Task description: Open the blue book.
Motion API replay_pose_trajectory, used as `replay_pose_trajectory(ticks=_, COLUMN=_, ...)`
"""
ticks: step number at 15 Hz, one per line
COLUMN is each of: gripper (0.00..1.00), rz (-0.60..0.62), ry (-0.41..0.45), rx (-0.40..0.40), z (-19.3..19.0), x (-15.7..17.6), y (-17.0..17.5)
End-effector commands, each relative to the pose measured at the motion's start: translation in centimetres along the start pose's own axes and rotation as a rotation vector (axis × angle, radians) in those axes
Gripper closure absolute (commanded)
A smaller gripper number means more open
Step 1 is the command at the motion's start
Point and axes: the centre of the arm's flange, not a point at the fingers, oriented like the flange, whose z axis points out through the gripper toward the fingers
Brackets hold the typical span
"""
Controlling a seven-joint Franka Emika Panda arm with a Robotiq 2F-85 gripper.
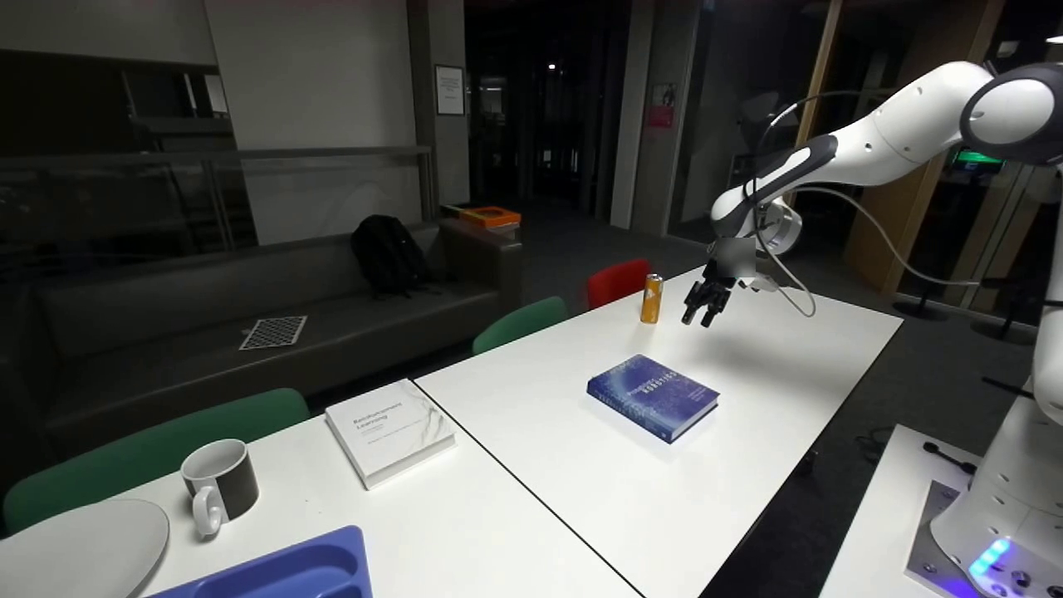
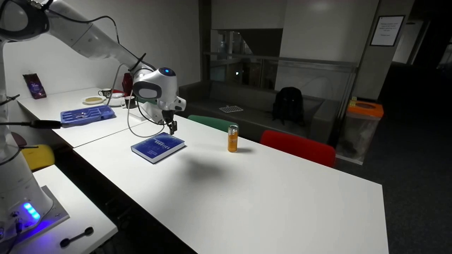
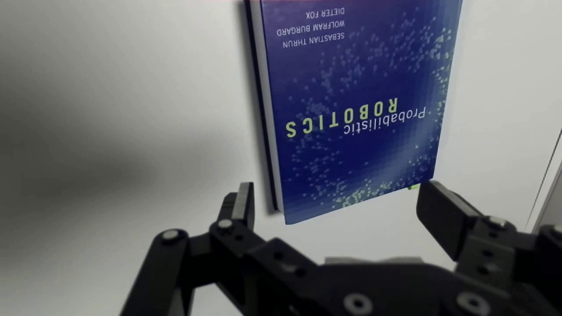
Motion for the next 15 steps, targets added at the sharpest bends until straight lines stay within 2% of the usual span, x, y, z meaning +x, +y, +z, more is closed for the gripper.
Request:
replay_pose_trajectory(ticks=1, gripper=0.00, rz=0.053, ry=-0.034, rx=0.082, z=0.9, x=2.5, y=1.4)
replay_pose_trajectory(ticks=4, gripper=0.00, rz=0.064, ry=-0.078, rx=0.116, z=1.7, x=2.6, y=1.5)
replay_pose_trajectory(ticks=5, gripper=0.00, rz=0.043, ry=-0.065, rx=0.074, z=1.8, x=1.3, y=1.3)
replay_pose_trajectory(ticks=10, gripper=0.00, rz=0.016, ry=-0.078, rx=0.082, z=2.2, x=1.2, y=1.0)
replay_pose_trajectory(ticks=15, gripper=0.00, rz=-0.016, ry=-0.187, rx=0.105, z=5.9, x=2.1, y=0.8)
